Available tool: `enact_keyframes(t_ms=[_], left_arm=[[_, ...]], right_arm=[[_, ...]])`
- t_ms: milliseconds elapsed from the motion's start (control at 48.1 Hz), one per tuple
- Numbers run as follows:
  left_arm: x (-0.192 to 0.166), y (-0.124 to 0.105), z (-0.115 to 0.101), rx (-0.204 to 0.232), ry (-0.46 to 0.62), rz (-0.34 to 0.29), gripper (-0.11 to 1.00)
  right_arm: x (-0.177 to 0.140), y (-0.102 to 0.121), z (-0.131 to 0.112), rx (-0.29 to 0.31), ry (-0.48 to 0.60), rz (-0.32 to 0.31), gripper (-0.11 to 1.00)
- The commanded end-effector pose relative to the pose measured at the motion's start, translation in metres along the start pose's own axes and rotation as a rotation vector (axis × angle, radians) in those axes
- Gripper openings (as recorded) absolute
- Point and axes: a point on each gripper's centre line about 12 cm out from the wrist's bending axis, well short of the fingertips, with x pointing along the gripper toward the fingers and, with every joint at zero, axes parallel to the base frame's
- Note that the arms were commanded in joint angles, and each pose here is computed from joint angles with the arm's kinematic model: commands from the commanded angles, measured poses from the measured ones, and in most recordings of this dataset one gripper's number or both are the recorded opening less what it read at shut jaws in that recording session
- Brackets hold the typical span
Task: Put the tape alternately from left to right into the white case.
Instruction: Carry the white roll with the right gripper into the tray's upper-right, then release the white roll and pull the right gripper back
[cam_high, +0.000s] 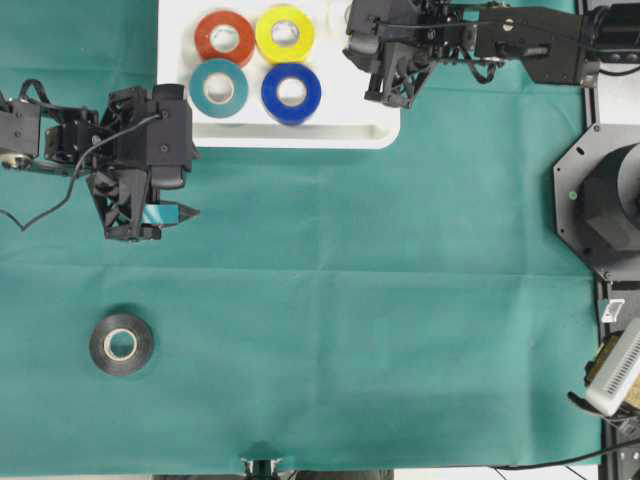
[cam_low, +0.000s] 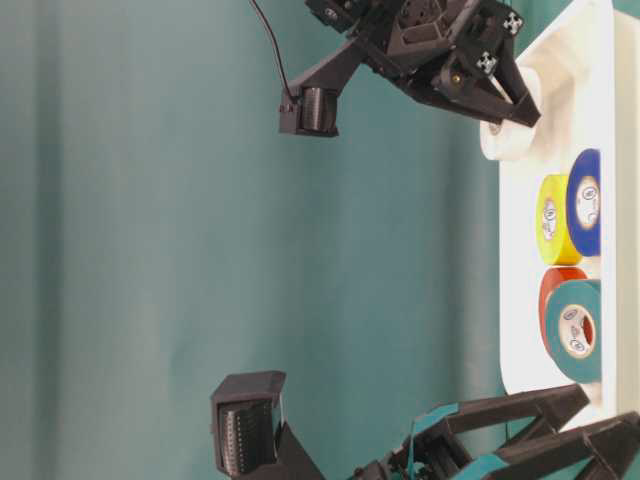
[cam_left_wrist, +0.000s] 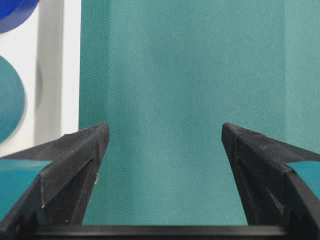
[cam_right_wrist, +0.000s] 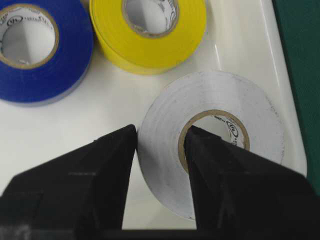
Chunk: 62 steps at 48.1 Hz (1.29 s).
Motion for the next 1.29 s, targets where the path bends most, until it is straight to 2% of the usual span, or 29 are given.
enact_keyframes(t_ms=[0,354,437,645,686,999,1269], left_arm=[[-0.007,-0.001,0.009,0.001,-0.038,-0.002,0.94],[-0.006,-0.001,0.009,0.001,-0.037,-0.002,0.94],[-0.007,-0.001,0.01,0.001,-0.04,-0.002,0.94],[-0.007,-0.001,0.01,0.002,-0.038,-0.002,0.94],[-0.007,-0.001,0.01,0.001,-0.038,-0.002,0.94],[-0.006,-0.001,0.009,0.001,-0.037,-0.002,0.94],[-0.007,-0.001,0.01,0.004,-0.038,-0.002,0.94]], right_arm=[[-0.004,-0.003,0.015,-0.001,-0.053,-0.004,0.04],[-0.004,-0.003,0.015,0.006,-0.058,-0.001,0.05],[-0.004,-0.003,0.014,0.008,-0.056,-0.001,0.21],[-0.004,-0.002,0.01,0.009,-0.043,-0.001,0.8],[-0.004,-0.002,0.009,0.009,-0.041,-0.001,0.86],[-0.012,0.003,0.004,0.003,-0.045,0.009,0.84],[-0.044,0.033,-0.001,-0.058,-0.1,0.068,0.84]])
